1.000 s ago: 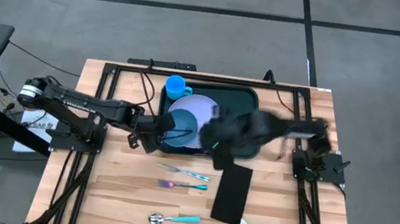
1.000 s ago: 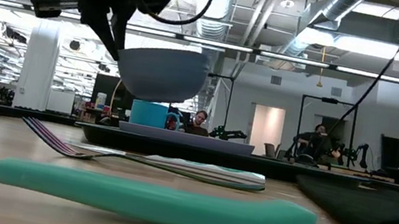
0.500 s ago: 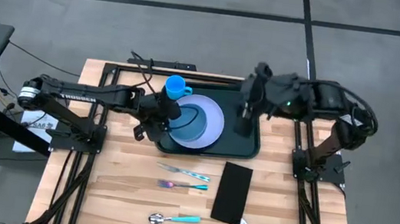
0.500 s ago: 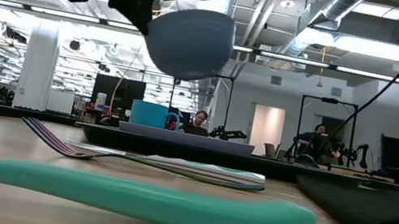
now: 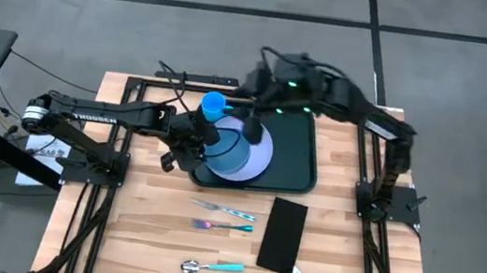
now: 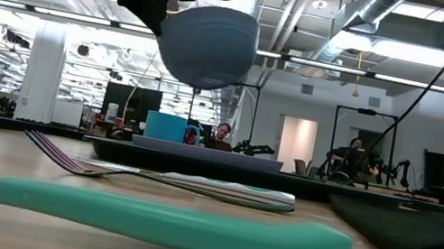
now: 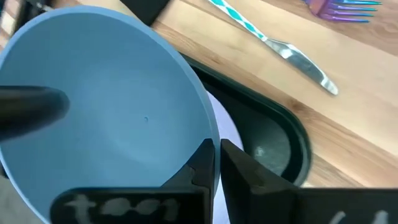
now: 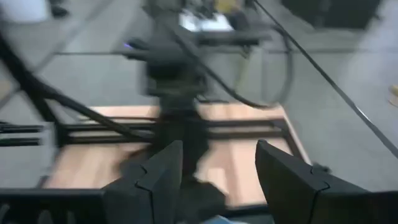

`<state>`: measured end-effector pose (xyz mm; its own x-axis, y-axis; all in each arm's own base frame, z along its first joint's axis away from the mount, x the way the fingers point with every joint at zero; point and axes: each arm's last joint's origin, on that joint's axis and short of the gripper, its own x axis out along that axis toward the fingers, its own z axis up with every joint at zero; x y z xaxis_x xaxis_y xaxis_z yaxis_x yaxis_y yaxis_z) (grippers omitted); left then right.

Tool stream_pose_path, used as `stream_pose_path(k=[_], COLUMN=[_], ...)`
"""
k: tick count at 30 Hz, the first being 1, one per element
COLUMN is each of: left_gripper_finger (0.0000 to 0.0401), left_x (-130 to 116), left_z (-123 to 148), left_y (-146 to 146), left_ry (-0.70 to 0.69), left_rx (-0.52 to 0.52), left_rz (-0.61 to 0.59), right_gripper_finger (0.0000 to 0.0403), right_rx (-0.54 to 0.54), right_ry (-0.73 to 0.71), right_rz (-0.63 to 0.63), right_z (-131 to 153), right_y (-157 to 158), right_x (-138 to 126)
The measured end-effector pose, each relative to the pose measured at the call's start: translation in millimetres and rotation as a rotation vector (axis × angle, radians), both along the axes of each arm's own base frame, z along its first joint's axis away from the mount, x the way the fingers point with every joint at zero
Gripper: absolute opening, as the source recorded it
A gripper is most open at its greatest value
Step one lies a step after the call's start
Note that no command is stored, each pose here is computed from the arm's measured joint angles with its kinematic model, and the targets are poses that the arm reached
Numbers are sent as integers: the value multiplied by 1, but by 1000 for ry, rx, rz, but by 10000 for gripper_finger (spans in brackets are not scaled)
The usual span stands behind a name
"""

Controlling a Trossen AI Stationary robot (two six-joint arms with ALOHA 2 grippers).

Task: Set up tray
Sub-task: Put the light blue bowl on the white plate

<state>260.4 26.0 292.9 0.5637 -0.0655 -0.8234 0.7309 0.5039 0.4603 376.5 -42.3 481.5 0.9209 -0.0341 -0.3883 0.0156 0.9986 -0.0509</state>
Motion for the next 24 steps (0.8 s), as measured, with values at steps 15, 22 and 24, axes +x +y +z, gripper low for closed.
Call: stream_pose_path(k=[15,22,24], left_gripper_finger=[0,0,0], left_x=[-5,-5,-5], left_z=[-3,-3,-3], left_y=[0,0,0], left_ry=[67,67,68], left_rx=[-22,-17,-3], left_rz=[46,62,68], right_gripper_finger=[188,183,183], right_rx=[-17,-27,-35], right_ry=[272,31,-118], right_rz=[-160,-215,-205], right_z=[-20,-49,-70], right_y=[-24,-2,5], right_x=[-40,-141,-170])
